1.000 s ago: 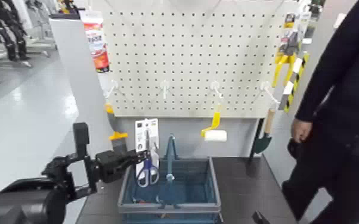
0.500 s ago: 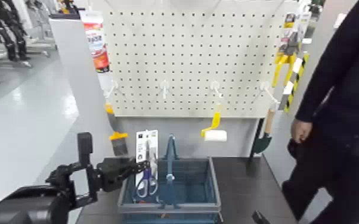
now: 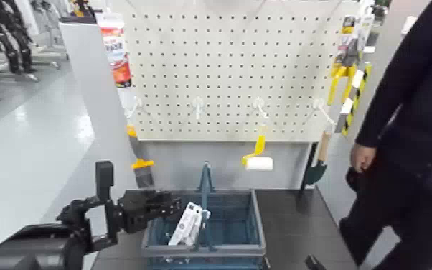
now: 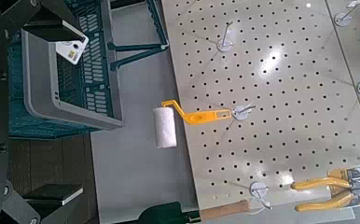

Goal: Put the blue scissors into the crate.

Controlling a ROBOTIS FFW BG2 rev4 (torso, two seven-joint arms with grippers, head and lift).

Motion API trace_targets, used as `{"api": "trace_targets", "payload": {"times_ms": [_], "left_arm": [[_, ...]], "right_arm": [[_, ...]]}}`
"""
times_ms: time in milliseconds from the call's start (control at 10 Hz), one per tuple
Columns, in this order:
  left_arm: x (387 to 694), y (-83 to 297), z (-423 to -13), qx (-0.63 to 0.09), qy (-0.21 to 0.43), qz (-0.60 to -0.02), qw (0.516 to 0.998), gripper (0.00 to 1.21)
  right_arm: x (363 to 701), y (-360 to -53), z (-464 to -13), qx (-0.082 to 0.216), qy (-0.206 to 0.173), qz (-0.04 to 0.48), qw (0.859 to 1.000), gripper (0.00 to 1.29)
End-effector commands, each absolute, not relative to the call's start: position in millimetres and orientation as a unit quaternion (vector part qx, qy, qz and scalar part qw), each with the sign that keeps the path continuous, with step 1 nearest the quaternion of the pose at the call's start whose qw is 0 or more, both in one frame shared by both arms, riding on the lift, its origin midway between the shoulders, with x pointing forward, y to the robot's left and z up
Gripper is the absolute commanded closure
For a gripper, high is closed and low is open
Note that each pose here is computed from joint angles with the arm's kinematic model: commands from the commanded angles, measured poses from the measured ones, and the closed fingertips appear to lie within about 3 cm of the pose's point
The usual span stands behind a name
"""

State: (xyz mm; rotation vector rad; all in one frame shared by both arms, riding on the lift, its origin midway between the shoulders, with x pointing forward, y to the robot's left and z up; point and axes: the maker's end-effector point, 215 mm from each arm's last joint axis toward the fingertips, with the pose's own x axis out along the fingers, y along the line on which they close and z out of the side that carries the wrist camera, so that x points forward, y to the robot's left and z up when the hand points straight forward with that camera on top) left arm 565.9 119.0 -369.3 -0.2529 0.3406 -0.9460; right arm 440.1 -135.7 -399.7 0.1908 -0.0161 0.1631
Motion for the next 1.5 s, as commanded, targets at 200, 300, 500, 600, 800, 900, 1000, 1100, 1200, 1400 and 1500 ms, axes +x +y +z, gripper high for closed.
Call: {"api": "trace_targets", "payload": {"times_ms": [200,300,500,600,800,900,1000,1100,1200,1400,1500], "left_arm": [[568,114,-354,-0.111,0.146,-0.457,0.870,0.00],[569,118,-347,-0.103,0.136,-0.449,0.877,0.00],[565,131,-332,-0.072,0.113,-0.412,0.901,0.00],[562,140,-324,-0.051,0.099,-0.381,0.918,0.00],[552,155,-315,-0.012,0.068,-0.318,0.946,0.00],[542,161,-314,-0.014,0.044,-0.281,0.959,0.00],[527,166,-325,-0.026,0.038,-0.243,0.969,0.00],[511,171,-338,-0.020,0.042,-0.222,0.974,0.00],[499,179,-342,-0.022,0.034,-0.193,0.980,0.00],[472,178,-355,-0.021,0.022,-0.159,0.987,0.00],[460,181,-362,-0.026,0.022,-0.134,0.990,0.00]], "right_arm": [[440,-136,-399,0.096,-0.008,0.081,0.992,0.15],[440,-136,-399,0.096,-0.008,0.081,0.992,0.15],[440,-135,-400,0.097,-0.008,0.082,0.992,0.15],[440,-135,-400,0.097,-0.008,0.082,0.992,0.15],[439,-137,-400,0.096,-0.008,0.081,0.992,0.15],[439,-137,-399,0.095,-0.010,0.081,0.992,0.15],[438,-138,-399,0.098,-0.009,0.080,0.992,0.14],[437,-139,-399,0.098,-0.010,0.079,0.992,0.14],[437,-141,-399,0.096,-0.010,0.079,0.992,0.14],[436,-143,-399,0.093,-0.008,0.078,0.993,0.14],[435,-144,-398,0.094,-0.009,0.076,0.993,0.14]]}}
